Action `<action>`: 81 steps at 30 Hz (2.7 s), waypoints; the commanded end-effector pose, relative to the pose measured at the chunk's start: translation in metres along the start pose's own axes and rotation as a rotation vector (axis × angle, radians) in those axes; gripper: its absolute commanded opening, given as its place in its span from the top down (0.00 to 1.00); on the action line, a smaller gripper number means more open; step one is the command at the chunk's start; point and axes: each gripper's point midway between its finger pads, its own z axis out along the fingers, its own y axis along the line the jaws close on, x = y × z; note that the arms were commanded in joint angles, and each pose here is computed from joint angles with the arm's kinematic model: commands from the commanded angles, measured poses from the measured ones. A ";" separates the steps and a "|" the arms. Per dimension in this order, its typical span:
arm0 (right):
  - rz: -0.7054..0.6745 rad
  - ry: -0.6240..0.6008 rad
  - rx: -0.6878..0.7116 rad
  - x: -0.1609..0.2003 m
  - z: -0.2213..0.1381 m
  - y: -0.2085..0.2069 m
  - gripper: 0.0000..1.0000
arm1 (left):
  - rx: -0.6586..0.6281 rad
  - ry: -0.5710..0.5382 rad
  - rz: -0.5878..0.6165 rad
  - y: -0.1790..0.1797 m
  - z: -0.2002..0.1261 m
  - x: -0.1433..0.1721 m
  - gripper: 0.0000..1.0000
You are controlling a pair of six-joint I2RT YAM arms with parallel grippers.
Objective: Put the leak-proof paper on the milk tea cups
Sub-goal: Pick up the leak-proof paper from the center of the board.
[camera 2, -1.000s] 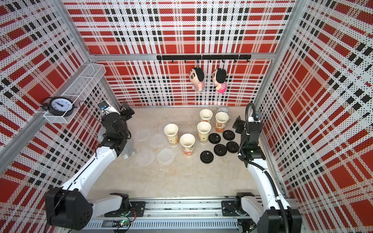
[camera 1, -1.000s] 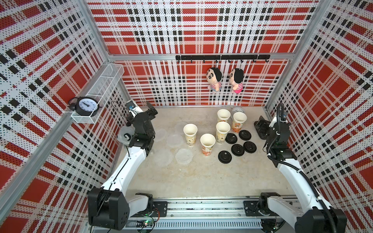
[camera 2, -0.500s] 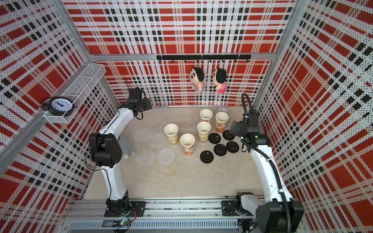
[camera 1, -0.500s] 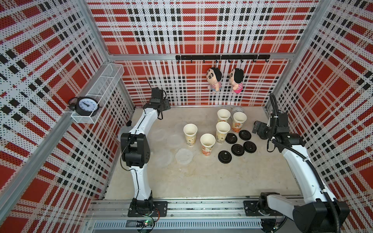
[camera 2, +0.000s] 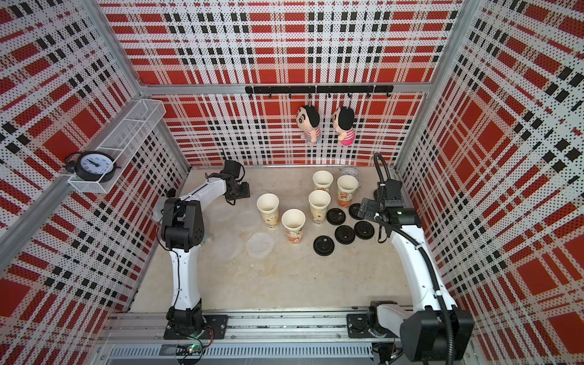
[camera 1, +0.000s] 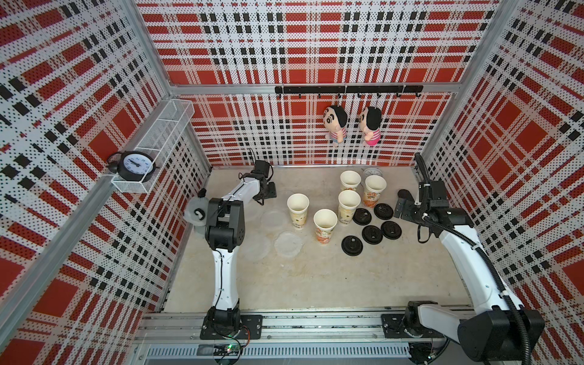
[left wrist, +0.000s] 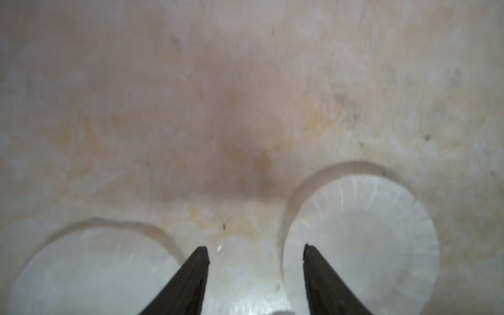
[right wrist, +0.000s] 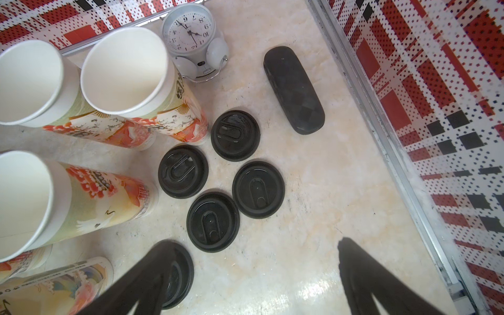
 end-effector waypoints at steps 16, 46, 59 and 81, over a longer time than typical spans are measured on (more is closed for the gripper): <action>-0.065 0.093 -0.035 0.023 0.024 0.007 0.05 | 0.000 -0.004 0.032 -0.024 -0.109 0.132 0.44; -0.095 0.118 -0.074 0.033 0.027 0.012 0.12 | 0.065 0.110 -0.023 -0.031 -0.076 0.226 0.53; -0.099 0.124 -0.076 0.035 0.028 0.012 0.13 | -0.014 0.134 -0.026 -0.015 -0.068 0.242 0.71; -0.100 0.107 -0.087 0.036 0.021 0.012 0.13 | -0.069 -0.009 -0.021 -0.004 -0.133 0.199 1.00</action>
